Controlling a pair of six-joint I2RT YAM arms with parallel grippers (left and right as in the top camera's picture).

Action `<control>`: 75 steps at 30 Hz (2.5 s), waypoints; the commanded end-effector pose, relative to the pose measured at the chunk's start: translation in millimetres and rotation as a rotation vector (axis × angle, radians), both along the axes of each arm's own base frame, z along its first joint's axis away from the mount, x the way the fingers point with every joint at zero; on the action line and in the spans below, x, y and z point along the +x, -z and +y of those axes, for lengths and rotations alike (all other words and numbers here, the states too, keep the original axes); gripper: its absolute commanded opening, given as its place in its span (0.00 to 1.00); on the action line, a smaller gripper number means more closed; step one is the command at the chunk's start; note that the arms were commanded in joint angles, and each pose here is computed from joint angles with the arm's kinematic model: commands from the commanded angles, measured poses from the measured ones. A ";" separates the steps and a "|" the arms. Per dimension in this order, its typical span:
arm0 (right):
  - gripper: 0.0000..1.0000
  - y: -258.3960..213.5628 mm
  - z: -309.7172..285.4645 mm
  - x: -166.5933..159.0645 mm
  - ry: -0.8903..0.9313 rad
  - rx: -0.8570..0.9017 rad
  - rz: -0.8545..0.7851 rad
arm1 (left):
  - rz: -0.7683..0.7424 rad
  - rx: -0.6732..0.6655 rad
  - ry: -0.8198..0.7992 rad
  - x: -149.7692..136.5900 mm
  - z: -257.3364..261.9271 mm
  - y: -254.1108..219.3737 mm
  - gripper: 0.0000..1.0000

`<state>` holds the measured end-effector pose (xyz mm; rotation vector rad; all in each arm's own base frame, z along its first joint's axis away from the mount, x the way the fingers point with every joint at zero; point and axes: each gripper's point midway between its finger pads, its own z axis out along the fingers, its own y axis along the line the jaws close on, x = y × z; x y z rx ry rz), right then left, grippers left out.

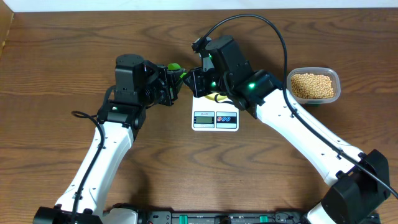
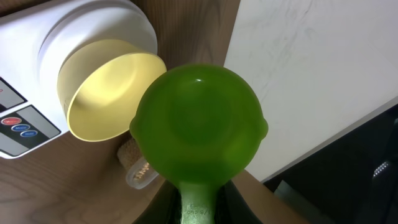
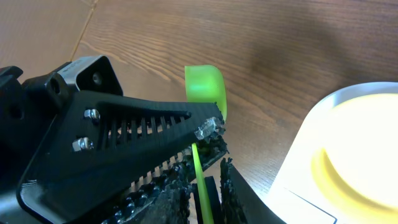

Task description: Scoop item into bowl and weigh 50g on scale

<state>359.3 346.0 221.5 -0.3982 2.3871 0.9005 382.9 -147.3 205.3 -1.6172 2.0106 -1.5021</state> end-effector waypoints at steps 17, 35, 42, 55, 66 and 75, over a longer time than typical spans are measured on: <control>0.01 -1.6 3.9 3.9 0.001 0.007 -0.013 | -0.009 -0.009 0.013 -0.7 -2.8 -5.2 0.07; 0.01 2.6 -24.7 14.8 0.022 -0.075 -0.010 | -0.255 0.327 0.156 6.2 9.7 -0.4 0.70; 0.01 -23.8 -73.5 25.3 0.067 -0.176 0.013 | -0.313 0.438 0.174 10.6 17.4 1.2 0.70; 0.01 -21.2 -229.0 45.6 0.396 -0.429 0.152 | -0.429 0.616 0.320 6.8 17.7 6.8 0.79; 0.01 -8.8 -344.9 39.1 0.621 -0.463 0.303 | -0.420 0.616 0.323 5.6 17.9 8.5 0.79; 0.01 -0.8 -399.6 36.8 0.720 -0.508 0.336 | -0.410 0.616 0.327 4.2 18.2 10.7 0.79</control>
